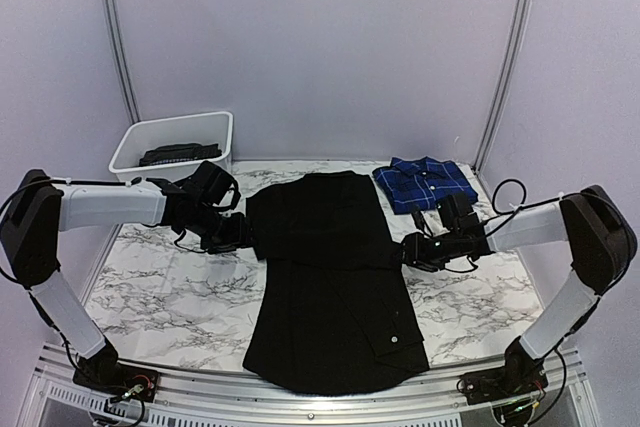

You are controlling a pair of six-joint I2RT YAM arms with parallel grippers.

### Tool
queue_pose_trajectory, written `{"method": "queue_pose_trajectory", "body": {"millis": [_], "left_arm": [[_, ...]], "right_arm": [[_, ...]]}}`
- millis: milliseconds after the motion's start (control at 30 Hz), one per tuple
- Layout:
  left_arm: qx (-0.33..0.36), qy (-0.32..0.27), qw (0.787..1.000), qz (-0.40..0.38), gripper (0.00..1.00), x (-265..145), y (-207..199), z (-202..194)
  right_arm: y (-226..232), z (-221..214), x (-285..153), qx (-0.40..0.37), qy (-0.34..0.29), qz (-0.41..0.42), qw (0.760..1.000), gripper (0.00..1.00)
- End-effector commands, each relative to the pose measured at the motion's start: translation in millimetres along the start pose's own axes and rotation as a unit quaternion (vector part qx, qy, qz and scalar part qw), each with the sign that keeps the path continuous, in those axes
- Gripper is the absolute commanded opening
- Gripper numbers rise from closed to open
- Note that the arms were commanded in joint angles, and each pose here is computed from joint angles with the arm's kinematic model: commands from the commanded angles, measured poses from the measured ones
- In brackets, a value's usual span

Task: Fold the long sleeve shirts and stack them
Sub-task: Fold the 1/3-folded shirt at the center of the board.

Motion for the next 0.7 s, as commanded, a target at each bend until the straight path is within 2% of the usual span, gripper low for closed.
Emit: {"method": "queue_pose_trajectory", "body": {"millis": [0,133,367,500,667], "left_arm": [[0.000,-0.003,1.000,-0.012,0.64,1,-7,5],[0.000,-0.002,1.000,-0.013,0.64,1,-7,4],[0.001,-0.002,1.000,-0.017,0.63,0,-9,6],[-0.001,0.000,1.000,-0.016,0.63,1,-9,5],[-0.002,0.001,1.000,-0.017,0.63,2,-10,6]], "right_arm": [[-5,10,7,0.028,-0.038,0.045,0.998,0.54],[-13,8,15,0.049,-0.042,0.066,0.996,0.51],[-5,21,10,0.050,-0.066,0.094,0.992,0.29],[2,29,2,0.048,-0.081,0.111,0.989,0.20],[1,26,5,0.050,-0.077,0.114,0.989,0.23]]}}
Point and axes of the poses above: each gripper's point midway between its finger pads, its own x axis out along the fingers, its own y axis along the line the jaws close on, z = x × y, the point moved 8 cm from there along -x, back along the fingers, and after that the axes turned 13 degrees about -x, right-handed, at the moved point
